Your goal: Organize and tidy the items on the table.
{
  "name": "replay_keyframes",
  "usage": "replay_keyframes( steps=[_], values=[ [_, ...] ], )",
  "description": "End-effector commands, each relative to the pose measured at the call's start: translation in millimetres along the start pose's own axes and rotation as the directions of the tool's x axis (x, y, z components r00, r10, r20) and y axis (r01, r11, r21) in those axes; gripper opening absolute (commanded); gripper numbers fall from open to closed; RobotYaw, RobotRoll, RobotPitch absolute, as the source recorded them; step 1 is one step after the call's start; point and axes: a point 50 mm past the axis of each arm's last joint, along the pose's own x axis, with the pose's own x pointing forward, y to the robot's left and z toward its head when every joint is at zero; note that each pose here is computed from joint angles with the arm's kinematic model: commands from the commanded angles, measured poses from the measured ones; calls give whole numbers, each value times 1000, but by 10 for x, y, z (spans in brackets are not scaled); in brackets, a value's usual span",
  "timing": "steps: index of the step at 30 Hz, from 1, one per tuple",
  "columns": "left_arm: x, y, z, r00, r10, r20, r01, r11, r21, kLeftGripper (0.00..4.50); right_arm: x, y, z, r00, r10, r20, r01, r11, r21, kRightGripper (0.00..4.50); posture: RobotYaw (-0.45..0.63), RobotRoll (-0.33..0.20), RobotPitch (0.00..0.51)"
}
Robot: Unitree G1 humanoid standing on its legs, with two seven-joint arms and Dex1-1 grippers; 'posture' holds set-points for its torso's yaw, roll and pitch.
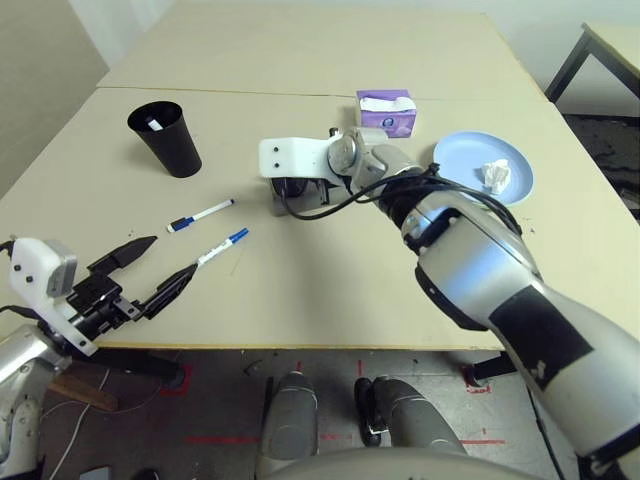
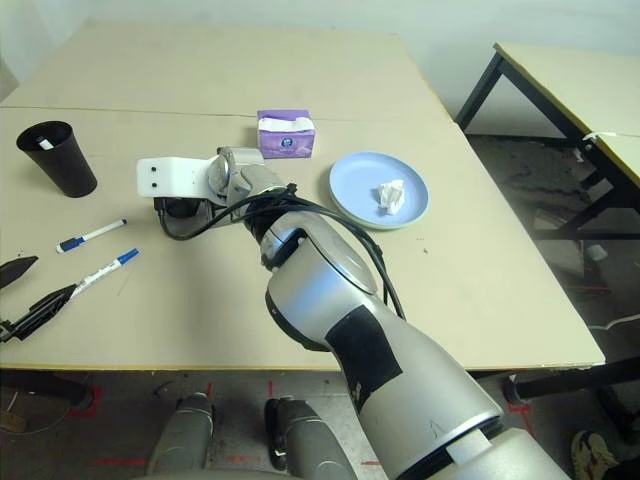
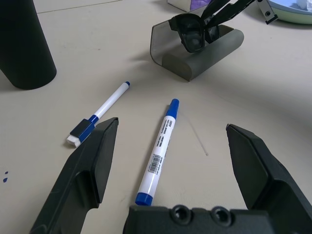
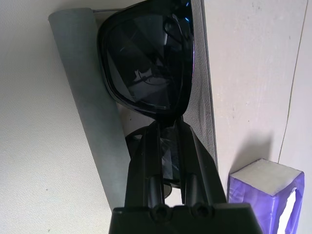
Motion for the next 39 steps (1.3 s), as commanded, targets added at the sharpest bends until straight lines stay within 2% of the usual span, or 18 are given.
replay_keyframes(
  steps=[1, 12, 28, 39],
  values=[
    [26, -47, 11, 999, -30, 13, 30, 1000, 2, 4500, 127, 193, 50, 998, 56, 2, -56, 998, 10, 124, 219, 0, 194],
    [38, -86, -3, 998, -58, 19, 58, 998, -3, 4500, 131, 176, 9, 1000, 11, -20, -10, 998, 56, 123, 218, 0, 194],
    [92, -27, -34, 999, -43, 33, 43, 999, 6, 4500, 111, 213, -16, 992, 122, -24, -121, 992, 48, 123, 200, 0, 181],
    [156, -9, -78, 998, -59, 29, 58, 998, 2, 4500, 64, 119, -28, 998, 66, -12, -65, 996, 64, 3862, 178, 0, 176]
  ],
)
